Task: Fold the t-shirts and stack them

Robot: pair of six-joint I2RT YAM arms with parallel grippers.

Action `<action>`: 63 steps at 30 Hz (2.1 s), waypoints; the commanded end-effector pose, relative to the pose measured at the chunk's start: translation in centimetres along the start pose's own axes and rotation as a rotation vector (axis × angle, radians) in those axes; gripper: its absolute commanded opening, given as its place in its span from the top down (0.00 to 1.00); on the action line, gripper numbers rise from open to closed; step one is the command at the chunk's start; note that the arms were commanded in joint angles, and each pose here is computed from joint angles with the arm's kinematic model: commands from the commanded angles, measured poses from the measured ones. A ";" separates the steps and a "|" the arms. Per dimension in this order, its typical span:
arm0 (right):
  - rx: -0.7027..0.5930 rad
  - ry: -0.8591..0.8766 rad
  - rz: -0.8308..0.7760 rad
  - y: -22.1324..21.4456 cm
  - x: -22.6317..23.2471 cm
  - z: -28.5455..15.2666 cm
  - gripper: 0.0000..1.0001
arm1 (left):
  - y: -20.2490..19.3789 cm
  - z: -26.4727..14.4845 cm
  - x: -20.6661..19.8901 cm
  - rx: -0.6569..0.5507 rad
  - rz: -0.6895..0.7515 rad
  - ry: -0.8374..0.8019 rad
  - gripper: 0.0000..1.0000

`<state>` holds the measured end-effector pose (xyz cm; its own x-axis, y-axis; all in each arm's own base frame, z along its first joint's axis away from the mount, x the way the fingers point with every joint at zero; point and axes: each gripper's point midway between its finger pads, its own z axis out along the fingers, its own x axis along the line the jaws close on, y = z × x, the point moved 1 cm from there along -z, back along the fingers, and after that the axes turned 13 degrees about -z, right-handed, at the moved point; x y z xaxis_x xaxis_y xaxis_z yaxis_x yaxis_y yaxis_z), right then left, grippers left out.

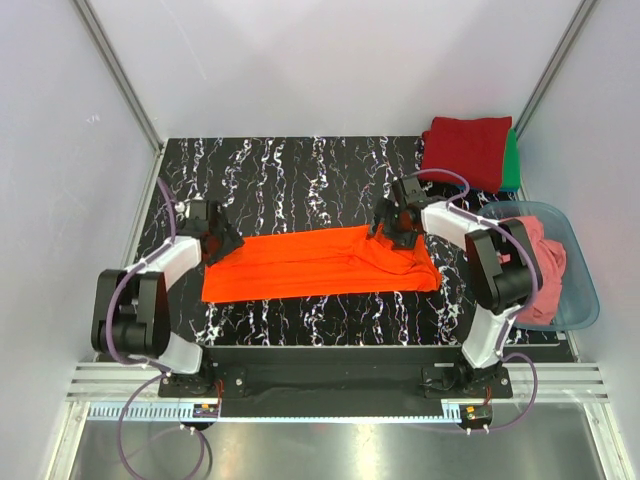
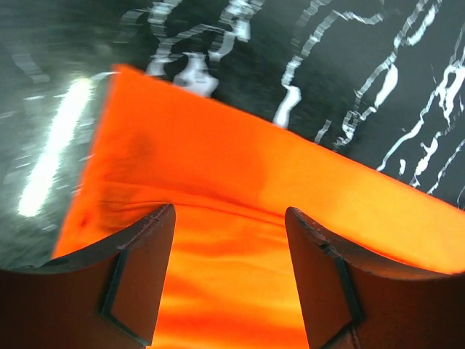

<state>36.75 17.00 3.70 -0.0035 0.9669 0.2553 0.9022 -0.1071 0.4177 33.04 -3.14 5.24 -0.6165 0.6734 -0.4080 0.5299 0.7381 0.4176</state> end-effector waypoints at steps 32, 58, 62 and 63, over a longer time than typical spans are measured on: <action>-0.218 0.475 0.079 23.6 9.2 11.4 0.24 | -33.3 -9.0 -3.0 0.684 0.188 -0.137 0.39; -0.572 0.350 -0.223 26.4 12.0 -10.9 0.00 | -24.8 -19.2 -6.3 0.272 0.390 -0.346 0.36; -0.339 0.179 -0.061 14.0 5.4 -9.3 0.00 | -24.5 -18.3 -4.6 0.259 0.394 -0.333 0.36; -0.349 0.182 -0.039 12.2 5.0 -11.8 0.00 | -24.6 -17.7 -3.7 0.260 0.399 -0.314 0.36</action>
<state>48.47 21.37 23.13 -0.2980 0.8643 0.4053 0.6341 -0.1382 0.7608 11.59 -25.84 11.55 -0.1672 0.8399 -0.5164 0.8608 0.3797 0.3388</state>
